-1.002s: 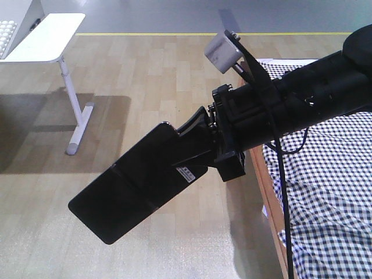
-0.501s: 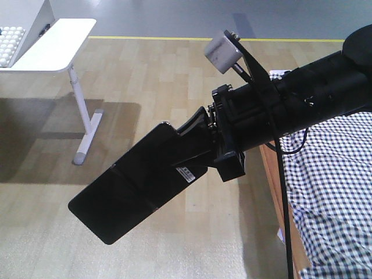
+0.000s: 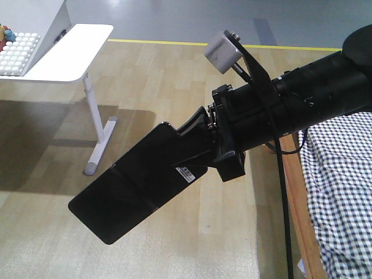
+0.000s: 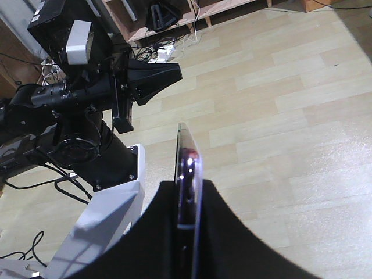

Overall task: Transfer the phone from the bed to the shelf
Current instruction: 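Drive toward the white table holding the phone in the right gripper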

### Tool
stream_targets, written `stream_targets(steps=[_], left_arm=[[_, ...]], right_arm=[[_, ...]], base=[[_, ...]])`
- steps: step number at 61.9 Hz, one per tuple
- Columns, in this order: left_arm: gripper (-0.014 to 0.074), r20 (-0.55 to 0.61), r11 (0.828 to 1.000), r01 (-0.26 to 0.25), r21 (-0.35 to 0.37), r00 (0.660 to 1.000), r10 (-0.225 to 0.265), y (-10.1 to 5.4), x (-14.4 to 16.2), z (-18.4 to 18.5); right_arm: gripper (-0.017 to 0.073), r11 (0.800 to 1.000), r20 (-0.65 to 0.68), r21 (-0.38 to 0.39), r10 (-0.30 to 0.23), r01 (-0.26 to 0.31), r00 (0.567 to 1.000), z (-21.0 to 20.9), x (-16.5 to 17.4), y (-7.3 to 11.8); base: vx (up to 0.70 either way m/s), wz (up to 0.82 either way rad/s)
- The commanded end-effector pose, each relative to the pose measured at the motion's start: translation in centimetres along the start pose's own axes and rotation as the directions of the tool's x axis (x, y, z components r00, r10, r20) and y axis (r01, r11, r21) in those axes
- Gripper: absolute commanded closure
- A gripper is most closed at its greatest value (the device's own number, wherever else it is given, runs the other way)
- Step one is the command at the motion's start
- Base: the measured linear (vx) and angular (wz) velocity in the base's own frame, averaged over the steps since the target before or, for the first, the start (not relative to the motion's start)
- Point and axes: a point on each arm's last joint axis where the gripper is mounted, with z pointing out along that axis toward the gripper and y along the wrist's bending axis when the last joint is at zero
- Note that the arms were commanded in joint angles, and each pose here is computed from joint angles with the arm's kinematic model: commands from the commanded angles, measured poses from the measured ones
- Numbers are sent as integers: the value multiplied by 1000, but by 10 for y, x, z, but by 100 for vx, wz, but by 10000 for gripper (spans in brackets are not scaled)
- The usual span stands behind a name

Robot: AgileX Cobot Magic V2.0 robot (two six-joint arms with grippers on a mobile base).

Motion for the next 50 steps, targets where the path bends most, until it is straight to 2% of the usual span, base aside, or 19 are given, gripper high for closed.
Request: stream_targets(steps=[1, 50], left_arm=[[593, 80, 1000, 10, -6, 997, -9, 1, -7, -1], [593, 80, 1000, 10, -6, 997, -9, 1, -7, -1]], right_arm=[[564, 996, 74, -82, -40, 46, 996, -12, -14, 23], [564, 996, 74, -82, -40, 46, 996, -12, -14, 23]], base=[[23, 11], [21, 2]])
